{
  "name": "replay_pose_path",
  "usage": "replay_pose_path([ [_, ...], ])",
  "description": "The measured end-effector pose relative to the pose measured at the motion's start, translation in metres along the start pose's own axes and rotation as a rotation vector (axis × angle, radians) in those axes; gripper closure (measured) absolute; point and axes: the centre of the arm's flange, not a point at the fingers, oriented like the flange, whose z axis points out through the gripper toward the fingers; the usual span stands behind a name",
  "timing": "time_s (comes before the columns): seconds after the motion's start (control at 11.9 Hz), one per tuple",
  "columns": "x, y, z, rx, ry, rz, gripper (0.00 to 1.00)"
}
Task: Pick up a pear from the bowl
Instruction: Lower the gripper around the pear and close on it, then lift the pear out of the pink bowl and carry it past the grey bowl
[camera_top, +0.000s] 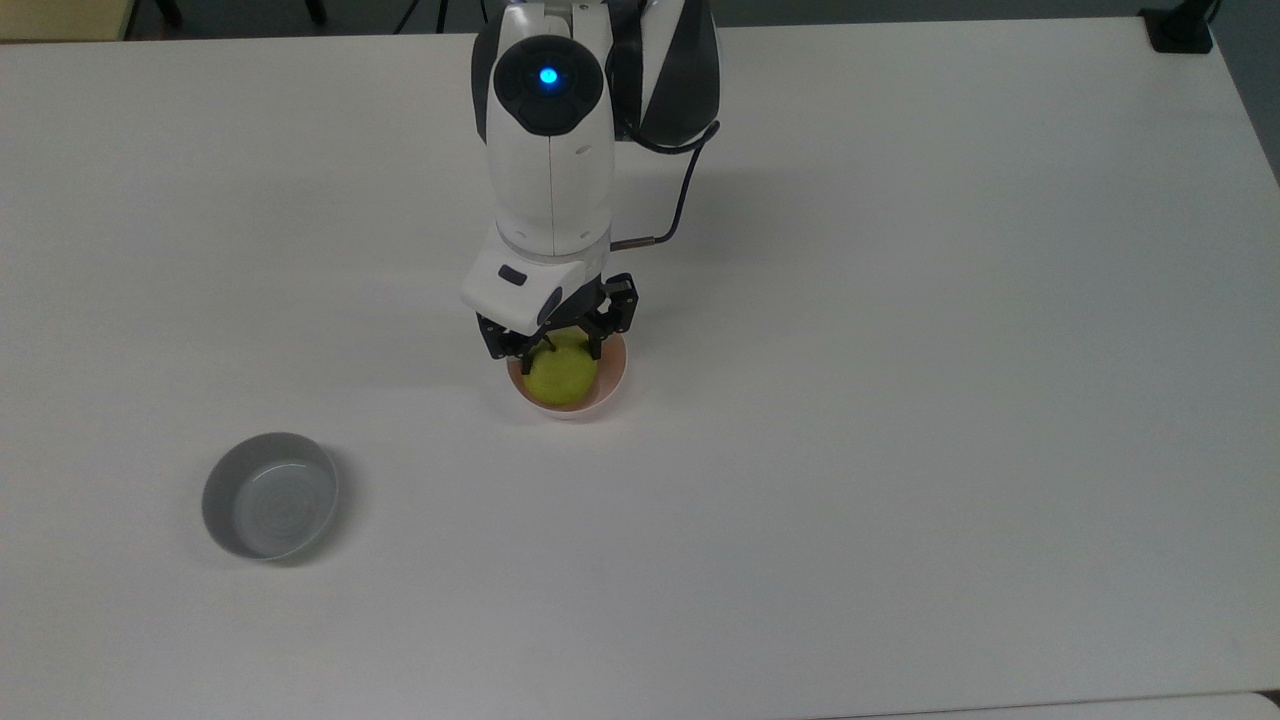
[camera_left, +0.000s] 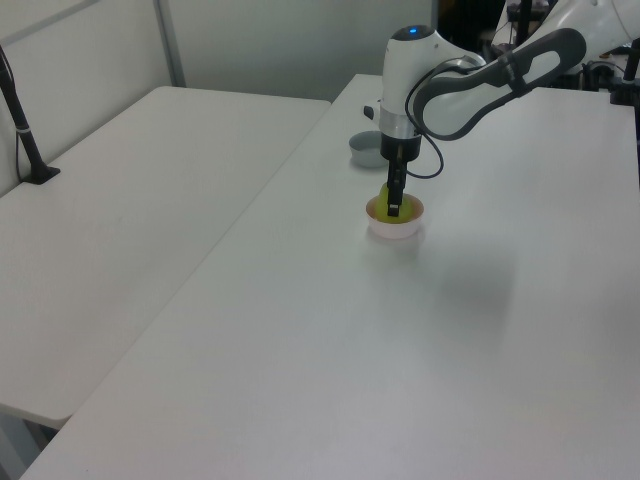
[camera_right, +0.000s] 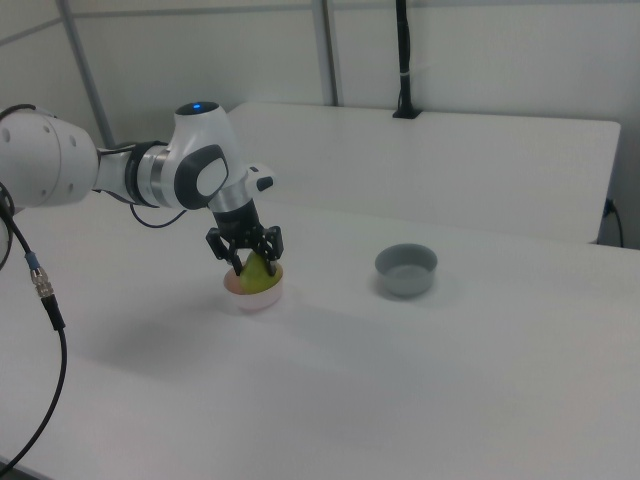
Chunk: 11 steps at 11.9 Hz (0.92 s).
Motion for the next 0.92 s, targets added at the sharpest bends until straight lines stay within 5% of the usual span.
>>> replay_pose_path([
  [0.5,-0.009,0.013,-0.081,0.003,0.053,0.018,0.30],
  [0.92,-0.050,0.116,-0.127,-0.008,0.030,-0.026,0.30],
])
